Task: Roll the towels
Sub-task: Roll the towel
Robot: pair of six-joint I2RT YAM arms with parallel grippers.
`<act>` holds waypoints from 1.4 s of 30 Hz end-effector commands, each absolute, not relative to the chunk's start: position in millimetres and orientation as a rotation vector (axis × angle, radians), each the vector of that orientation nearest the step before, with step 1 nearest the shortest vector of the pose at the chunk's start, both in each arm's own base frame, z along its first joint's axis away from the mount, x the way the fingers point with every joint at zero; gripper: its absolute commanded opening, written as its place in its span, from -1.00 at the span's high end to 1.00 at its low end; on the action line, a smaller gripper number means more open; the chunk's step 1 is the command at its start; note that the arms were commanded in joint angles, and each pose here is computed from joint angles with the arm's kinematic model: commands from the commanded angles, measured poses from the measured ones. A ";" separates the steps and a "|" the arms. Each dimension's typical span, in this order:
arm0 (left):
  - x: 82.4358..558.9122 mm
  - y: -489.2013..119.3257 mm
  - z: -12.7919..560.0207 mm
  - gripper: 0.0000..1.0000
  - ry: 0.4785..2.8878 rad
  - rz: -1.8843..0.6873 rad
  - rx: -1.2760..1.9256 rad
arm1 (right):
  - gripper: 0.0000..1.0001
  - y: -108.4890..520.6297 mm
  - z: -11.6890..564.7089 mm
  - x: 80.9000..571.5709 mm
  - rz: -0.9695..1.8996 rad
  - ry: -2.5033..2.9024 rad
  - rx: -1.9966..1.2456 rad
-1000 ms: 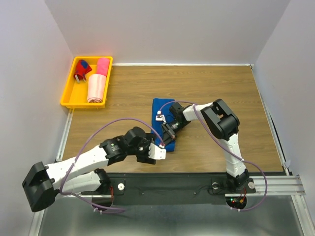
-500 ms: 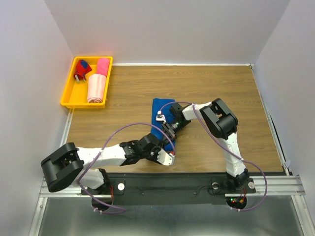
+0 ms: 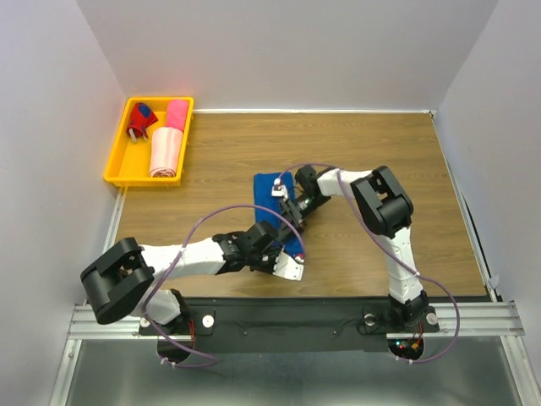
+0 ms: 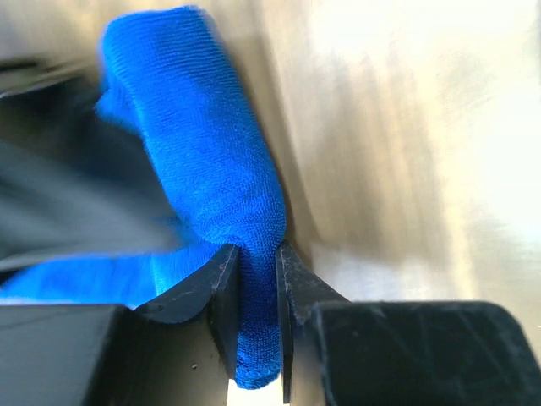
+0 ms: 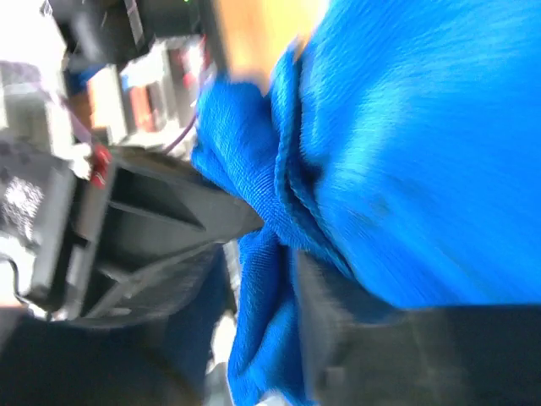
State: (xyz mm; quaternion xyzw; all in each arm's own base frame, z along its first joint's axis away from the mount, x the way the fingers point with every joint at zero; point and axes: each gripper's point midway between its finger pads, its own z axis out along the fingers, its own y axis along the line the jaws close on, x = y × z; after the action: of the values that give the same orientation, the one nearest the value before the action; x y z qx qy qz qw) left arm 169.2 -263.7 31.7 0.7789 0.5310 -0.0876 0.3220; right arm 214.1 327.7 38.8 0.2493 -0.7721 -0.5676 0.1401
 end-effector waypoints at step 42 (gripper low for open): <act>198.9 -231.6 -6.3 0.63 2.385 -1.569 1.598 | -0.23 325.4 94.3 208.4 -0.623 -2.629 2.705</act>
State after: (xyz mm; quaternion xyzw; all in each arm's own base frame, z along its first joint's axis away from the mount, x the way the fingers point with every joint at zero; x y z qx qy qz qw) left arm 191.4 -259.2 34.2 0.4402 0.7092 -0.5486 -0.0476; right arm 189.5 302.4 94.4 0.6596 -0.6766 -0.1767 -0.2754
